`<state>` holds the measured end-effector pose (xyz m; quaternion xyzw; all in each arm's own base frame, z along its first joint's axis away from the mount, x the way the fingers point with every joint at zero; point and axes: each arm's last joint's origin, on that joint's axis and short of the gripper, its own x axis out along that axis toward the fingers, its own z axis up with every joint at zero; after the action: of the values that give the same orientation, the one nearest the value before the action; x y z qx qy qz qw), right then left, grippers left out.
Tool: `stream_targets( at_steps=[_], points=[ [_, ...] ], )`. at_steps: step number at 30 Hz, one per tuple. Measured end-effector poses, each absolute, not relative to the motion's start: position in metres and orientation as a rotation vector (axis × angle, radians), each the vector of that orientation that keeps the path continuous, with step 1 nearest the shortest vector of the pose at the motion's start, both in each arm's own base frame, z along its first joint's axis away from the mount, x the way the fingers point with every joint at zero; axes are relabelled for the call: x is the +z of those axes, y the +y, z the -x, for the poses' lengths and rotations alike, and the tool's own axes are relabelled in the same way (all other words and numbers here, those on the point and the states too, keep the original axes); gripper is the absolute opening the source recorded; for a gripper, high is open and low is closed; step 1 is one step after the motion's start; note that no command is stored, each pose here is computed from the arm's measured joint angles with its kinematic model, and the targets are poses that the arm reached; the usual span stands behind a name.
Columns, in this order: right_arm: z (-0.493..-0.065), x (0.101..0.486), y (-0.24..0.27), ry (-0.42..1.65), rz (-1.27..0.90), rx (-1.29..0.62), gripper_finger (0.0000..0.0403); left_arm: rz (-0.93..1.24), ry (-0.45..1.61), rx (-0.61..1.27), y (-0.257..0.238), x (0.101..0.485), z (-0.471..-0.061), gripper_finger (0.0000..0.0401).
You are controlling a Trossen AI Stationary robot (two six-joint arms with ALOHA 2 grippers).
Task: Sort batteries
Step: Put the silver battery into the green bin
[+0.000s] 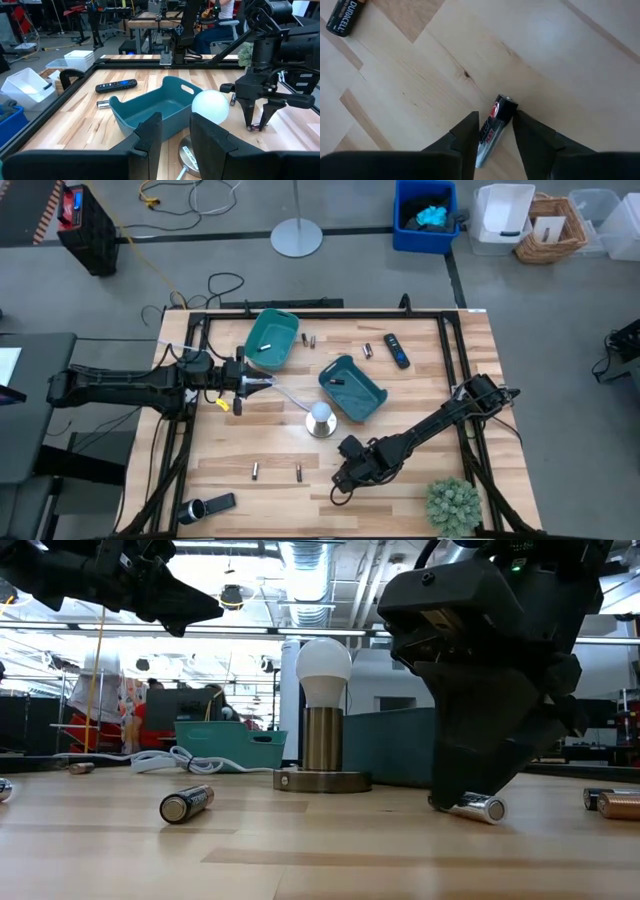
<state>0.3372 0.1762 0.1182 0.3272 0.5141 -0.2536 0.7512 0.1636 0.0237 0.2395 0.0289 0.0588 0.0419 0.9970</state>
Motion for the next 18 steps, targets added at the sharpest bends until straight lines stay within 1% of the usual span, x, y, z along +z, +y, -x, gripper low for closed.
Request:
stream_targets(
  at_steps=[8, 18],
  points=[
    [-0.3352, 0.1174, 0.1748, 1.138, -0.704, -0.574, 0.0112, -0.058, 0.118, 0.084, 0.0237, 0.2395, -0.1636, 0.0093],
    [-0.3362, 0.1171, 0.1690, 1.153, -0.674, -0.578, 0.0098, -0.058, 0.118, 0.084, 0.0237, 0.2395, -0.1636, 0.0093]
  ],
)
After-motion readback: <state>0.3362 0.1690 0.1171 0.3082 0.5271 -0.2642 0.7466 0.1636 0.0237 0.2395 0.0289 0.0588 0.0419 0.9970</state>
